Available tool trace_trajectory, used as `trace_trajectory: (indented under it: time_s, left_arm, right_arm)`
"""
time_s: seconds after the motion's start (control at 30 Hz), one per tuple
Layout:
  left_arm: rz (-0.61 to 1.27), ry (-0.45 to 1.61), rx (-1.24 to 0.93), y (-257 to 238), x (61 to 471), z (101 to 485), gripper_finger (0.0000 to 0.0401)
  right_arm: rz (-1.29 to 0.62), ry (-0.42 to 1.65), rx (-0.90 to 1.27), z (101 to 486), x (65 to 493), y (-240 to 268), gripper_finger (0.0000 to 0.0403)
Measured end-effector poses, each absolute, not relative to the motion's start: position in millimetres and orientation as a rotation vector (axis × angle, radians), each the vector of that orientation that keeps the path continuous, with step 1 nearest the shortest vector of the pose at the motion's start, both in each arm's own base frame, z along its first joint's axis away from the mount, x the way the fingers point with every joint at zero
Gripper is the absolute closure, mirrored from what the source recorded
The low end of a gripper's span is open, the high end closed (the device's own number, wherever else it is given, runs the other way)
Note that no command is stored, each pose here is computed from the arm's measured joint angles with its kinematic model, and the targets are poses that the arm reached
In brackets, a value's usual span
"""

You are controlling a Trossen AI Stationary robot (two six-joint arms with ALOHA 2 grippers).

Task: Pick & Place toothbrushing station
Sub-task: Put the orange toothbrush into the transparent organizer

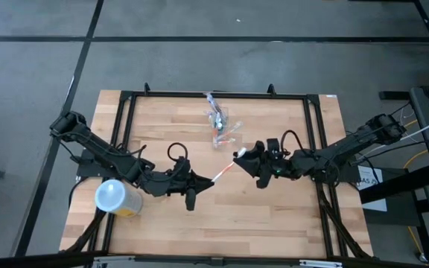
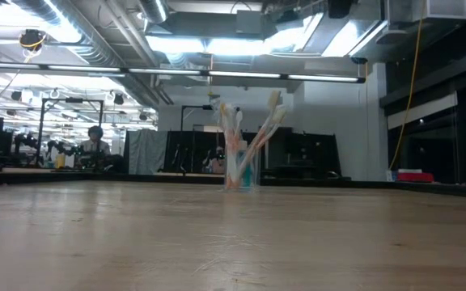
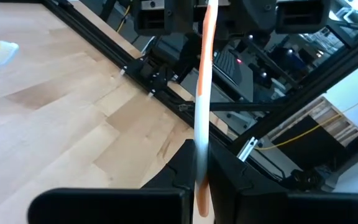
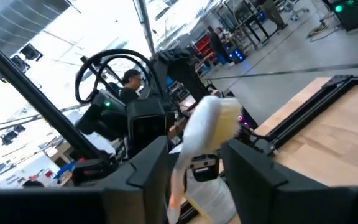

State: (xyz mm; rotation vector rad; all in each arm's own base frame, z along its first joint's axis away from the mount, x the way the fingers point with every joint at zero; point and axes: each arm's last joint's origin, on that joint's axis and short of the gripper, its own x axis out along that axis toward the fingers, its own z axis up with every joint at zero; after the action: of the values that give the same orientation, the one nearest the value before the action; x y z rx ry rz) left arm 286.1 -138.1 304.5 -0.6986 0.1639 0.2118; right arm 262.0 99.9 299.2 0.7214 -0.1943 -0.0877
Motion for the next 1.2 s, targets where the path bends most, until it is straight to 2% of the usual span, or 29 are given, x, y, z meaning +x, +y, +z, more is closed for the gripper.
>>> trace_trajectory:
  time_s: [0.13, 0.33, 0.6, 0.73, 0.93, 1.07, 1.2]
  left_arm:
    - [0.212, 0.163, -0.699, -138.0, 286.1, 304.5, 0.0385]
    - [0.219, 0.164, -0.688, -137.6, 286.1, 304.2, 0.0385]
    - [0.293, 0.17, -0.658, -135.9, 283.8, 302.4, 0.0347]
    - [0.377, 0.313, -0.557, -132.6, 276.3, 283.6, 0.0327]
    - [0.46, 0.46, -0.477, -125.6, 253.5, 277.3, 0.0289]
    - [0.399, 0.416, -0.438, -131.2, 235.9, 295.1, 0.0271]
    - [0.312, 0.332, -0.305, -139.7, 217.5, 316.9, 0.0268]
  right_arm:
    - [-0.056, -0.183, 0.719, 298.9, 262.2, 100.9, 0.0287]
    - [-0.024, -0.191, 0.681, 301.1, 260.2, 105.6, 0.0386]
    - [-0.045, -0.211, 0.539, 325.6, 265.0, 108.9, 0.0389]
    - [-0.085, -0.257, 0.498, 351.0, 268.2, 101.7, 0.0389]
    - [-0.146, -0.21, 0.416, 362.2, 274.7, 88.5, 0.0389]
    - [-0.237, -0.07, 0.389, 348.3, 281.8, 70.4, 0.0389]
    - [-0.299, 0.047, 0.381, 334.3, 287.9, 47.5, 0.0389]
